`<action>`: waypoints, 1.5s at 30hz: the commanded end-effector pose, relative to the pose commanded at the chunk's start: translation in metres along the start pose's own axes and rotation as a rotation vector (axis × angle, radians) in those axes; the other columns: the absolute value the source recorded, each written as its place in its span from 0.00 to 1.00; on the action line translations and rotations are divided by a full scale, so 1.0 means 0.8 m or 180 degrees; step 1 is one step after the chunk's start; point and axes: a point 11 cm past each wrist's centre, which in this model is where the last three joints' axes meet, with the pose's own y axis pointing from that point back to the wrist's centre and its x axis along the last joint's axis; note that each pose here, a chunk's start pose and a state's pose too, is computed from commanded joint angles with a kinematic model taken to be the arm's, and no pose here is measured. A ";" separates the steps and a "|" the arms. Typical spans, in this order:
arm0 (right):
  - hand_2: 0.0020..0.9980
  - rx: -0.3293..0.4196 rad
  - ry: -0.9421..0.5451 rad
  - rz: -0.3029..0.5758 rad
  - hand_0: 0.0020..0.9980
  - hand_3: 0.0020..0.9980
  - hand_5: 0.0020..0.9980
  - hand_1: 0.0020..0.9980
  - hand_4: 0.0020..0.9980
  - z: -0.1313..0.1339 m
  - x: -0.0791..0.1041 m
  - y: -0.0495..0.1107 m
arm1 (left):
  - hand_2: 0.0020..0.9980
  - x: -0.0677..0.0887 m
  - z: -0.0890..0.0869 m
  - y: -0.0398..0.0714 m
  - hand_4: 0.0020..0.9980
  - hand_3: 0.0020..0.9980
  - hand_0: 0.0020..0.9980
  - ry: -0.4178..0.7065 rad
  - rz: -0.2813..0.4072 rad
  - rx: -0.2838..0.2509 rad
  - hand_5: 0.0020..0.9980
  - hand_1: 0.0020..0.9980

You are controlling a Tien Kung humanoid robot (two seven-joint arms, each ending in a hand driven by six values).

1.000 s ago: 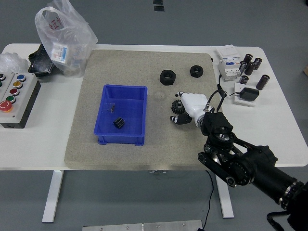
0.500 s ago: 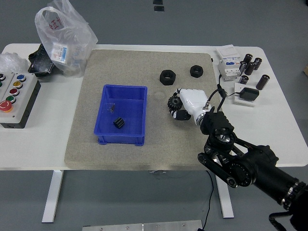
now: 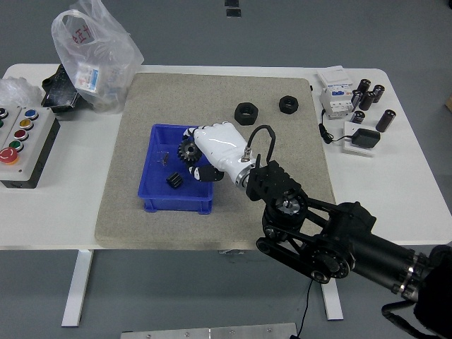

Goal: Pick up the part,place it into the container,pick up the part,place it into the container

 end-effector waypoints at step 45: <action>0.72 -0.0251 -0.5130 0.1067 0.54 0.72 0.56 0.67 0.85 0.162 -0.072 0.138 | 0.61 0.002 -0.006 -0.001 0.64 0.65 0.61 -0.0007 0.0008 0.0010 0.27 0.63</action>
